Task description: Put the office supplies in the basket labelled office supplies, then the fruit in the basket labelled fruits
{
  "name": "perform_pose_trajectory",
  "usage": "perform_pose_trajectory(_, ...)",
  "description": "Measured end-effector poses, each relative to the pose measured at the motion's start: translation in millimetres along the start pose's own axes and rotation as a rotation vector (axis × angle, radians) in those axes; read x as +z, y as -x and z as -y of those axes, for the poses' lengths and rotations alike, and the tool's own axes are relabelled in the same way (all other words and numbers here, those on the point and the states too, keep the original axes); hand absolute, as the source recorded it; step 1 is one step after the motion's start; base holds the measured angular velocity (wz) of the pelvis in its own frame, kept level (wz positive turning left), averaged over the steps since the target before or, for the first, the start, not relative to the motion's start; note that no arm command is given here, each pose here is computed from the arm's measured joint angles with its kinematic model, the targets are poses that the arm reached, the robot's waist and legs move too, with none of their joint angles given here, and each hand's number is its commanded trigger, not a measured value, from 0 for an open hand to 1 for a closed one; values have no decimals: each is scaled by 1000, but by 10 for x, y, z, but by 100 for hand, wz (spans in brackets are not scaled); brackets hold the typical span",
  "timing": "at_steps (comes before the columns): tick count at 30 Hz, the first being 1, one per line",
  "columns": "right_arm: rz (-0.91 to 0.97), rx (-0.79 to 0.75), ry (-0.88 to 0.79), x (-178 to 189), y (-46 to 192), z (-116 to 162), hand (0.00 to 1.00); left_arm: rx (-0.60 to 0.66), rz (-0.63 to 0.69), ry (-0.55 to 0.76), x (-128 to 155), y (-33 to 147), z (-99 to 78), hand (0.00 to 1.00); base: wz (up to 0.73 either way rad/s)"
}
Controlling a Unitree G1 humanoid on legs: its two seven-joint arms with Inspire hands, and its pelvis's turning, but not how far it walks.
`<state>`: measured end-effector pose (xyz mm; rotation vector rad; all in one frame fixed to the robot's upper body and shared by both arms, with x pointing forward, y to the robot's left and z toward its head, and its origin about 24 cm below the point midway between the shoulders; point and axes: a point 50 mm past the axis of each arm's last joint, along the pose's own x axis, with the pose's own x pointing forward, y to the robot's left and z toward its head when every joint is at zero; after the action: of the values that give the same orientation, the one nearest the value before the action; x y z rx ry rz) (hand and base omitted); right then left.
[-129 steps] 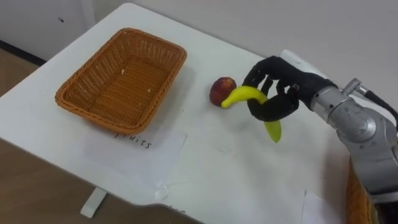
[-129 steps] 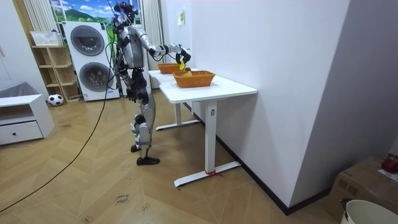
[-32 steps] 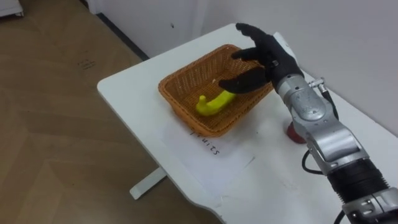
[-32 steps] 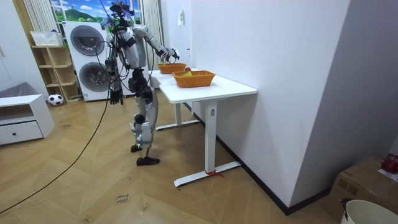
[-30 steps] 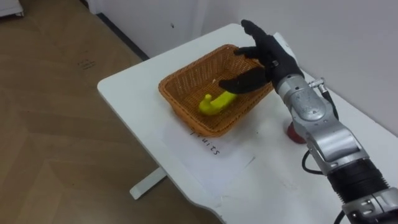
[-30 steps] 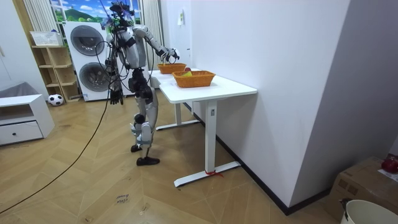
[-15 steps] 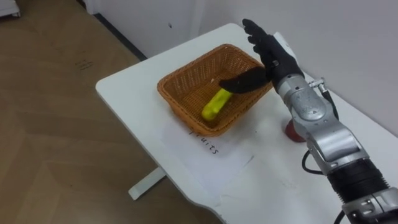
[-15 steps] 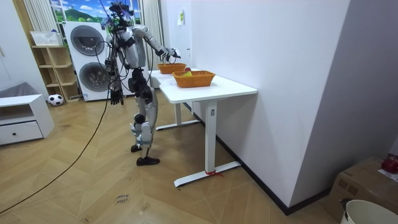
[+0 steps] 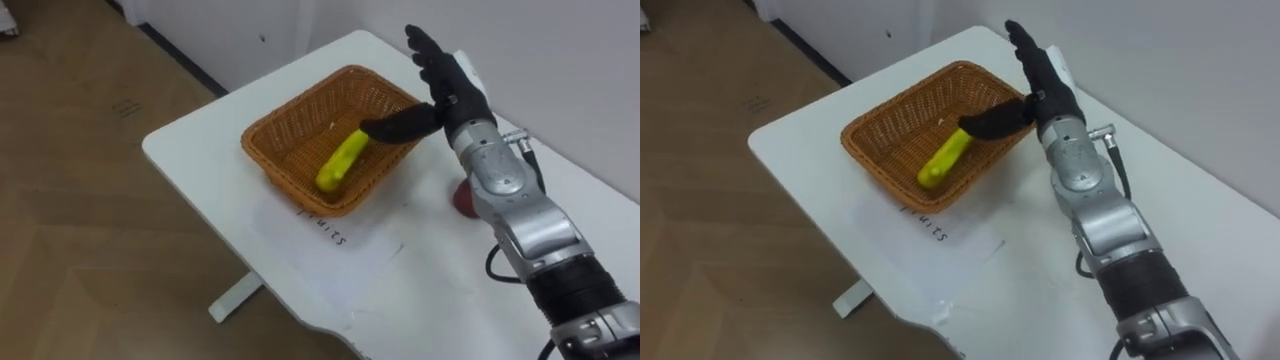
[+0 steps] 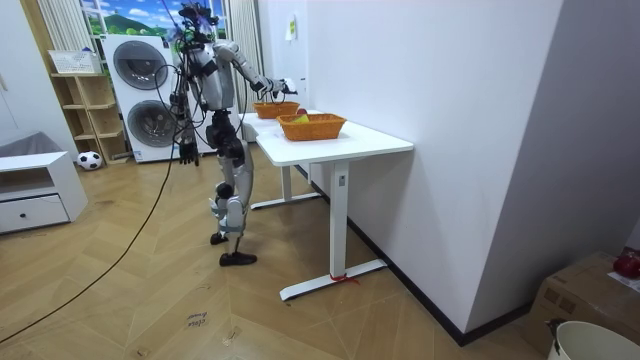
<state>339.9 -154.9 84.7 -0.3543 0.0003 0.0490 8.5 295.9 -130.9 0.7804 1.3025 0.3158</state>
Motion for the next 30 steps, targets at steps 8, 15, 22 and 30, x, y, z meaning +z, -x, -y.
perform_pose_trajectory(8, 2, -95, -87, -24, -10, 141, 0, -22, 11, -13, -8, 25, 65, 0, -3)
perform_pose_trajectory(15, -11, -125, -92, -75, 18, 168, 0, -41, 9, -7, -14, 48, 121, 0, -10)
perform_pose_trajectory(22, -69, -157, -87, -270, 86, 182, 0, -55, 32, -27, 9, 75, 186, 0, -3)
perform_pose_trajectory(30, -73, -159, -86, -281, 87, 186, 0, -84, 66, -65, 62, 103, 266, 0, -4)
